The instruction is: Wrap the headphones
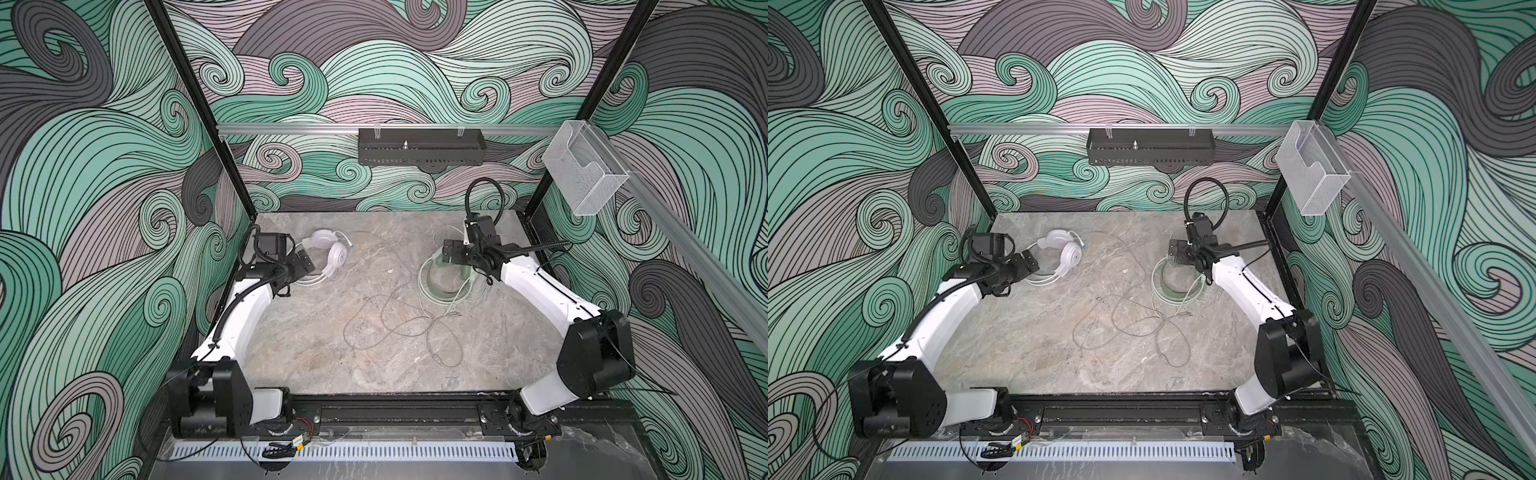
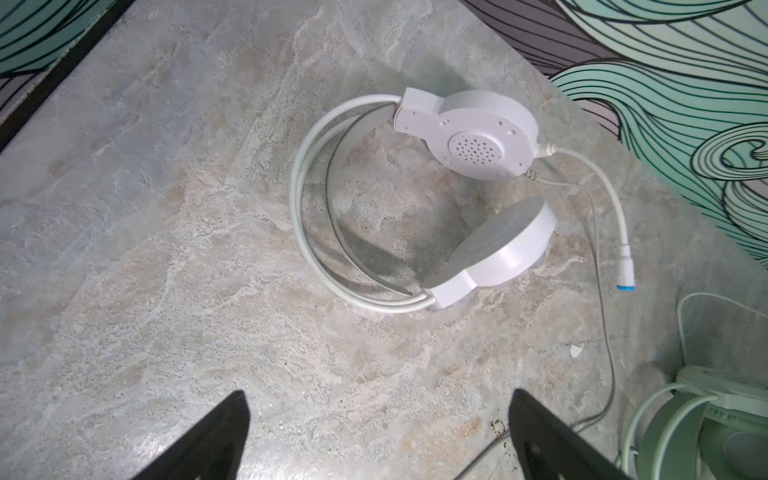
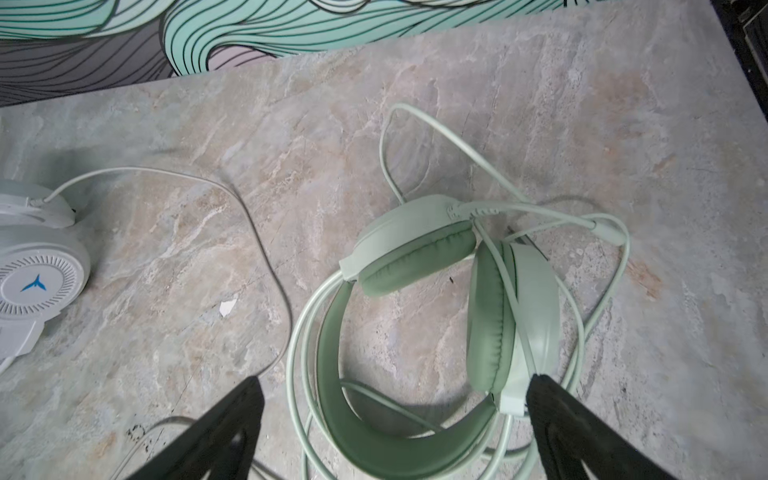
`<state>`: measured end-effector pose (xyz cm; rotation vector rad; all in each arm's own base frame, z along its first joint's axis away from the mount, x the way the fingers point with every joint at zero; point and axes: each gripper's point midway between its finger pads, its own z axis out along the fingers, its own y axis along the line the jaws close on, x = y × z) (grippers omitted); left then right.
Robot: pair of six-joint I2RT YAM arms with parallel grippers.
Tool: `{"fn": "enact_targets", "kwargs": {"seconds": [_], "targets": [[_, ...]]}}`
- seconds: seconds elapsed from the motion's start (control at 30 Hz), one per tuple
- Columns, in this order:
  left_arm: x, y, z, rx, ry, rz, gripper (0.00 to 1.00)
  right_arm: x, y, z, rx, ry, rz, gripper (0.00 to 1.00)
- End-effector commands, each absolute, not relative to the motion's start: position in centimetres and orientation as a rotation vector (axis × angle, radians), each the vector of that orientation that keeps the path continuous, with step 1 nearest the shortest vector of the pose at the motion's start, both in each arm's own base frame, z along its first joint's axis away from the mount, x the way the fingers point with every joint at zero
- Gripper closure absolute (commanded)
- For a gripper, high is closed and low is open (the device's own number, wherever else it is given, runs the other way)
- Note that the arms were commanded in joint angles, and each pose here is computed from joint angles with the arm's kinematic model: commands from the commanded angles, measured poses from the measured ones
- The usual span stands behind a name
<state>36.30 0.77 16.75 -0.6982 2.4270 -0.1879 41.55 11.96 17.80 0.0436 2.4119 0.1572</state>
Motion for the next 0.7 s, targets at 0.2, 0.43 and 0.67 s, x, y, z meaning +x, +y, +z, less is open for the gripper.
{"fn": "enact_targets", "kwargs": {"seconds": [0.2,0.43,0.67], "targets": [[37.3,2.3,14.4,-0.760,2.654,-0.038,0.01,36.7,14.5,18.9,-0.242,2.470,0.162,0.00],[38.2,3.7,11.6,-0.834,2.755,-0.049,0.01,35.6,15.8,20.7,-0.371,2.431,0.178,0.00],[39.0,4.0,9.5,-0.934,2.750,-0.087,0.01,35.2,17.3,20.4,-0.429,2.439,0.195,0.00]]}}
